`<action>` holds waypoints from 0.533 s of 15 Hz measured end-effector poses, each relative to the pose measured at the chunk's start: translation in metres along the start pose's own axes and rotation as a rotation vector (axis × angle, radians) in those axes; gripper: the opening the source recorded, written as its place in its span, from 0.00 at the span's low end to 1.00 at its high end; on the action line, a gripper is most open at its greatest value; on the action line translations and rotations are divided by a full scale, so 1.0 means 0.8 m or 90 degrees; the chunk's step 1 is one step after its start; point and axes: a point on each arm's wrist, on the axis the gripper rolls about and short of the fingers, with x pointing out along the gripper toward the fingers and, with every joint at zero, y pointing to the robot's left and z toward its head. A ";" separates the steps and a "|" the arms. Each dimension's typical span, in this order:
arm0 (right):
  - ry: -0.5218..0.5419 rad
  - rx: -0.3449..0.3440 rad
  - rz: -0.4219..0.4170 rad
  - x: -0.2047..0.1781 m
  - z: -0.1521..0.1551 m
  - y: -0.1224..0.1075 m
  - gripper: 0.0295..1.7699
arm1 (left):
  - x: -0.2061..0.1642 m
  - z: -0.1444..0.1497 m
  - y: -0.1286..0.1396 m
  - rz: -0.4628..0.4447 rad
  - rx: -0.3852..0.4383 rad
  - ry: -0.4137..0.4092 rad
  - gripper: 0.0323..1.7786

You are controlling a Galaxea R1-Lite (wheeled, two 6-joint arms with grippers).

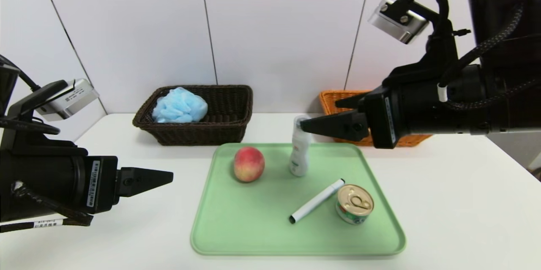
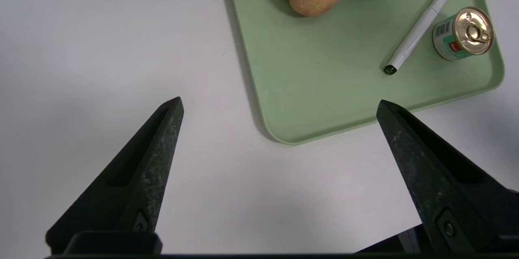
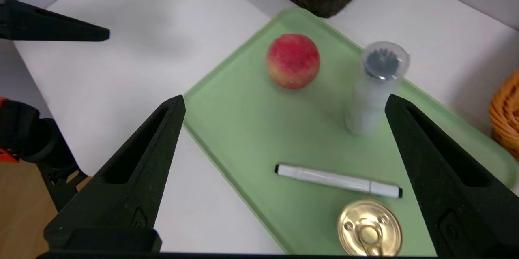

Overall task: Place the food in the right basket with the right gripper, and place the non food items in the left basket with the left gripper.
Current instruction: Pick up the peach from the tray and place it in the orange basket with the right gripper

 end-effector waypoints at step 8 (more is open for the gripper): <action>0.051 -0.033 0.058 0.079 0.000 0.042 0.96 | 0.002 0.002 0.007 0.032 -0.010 -0.008 0.95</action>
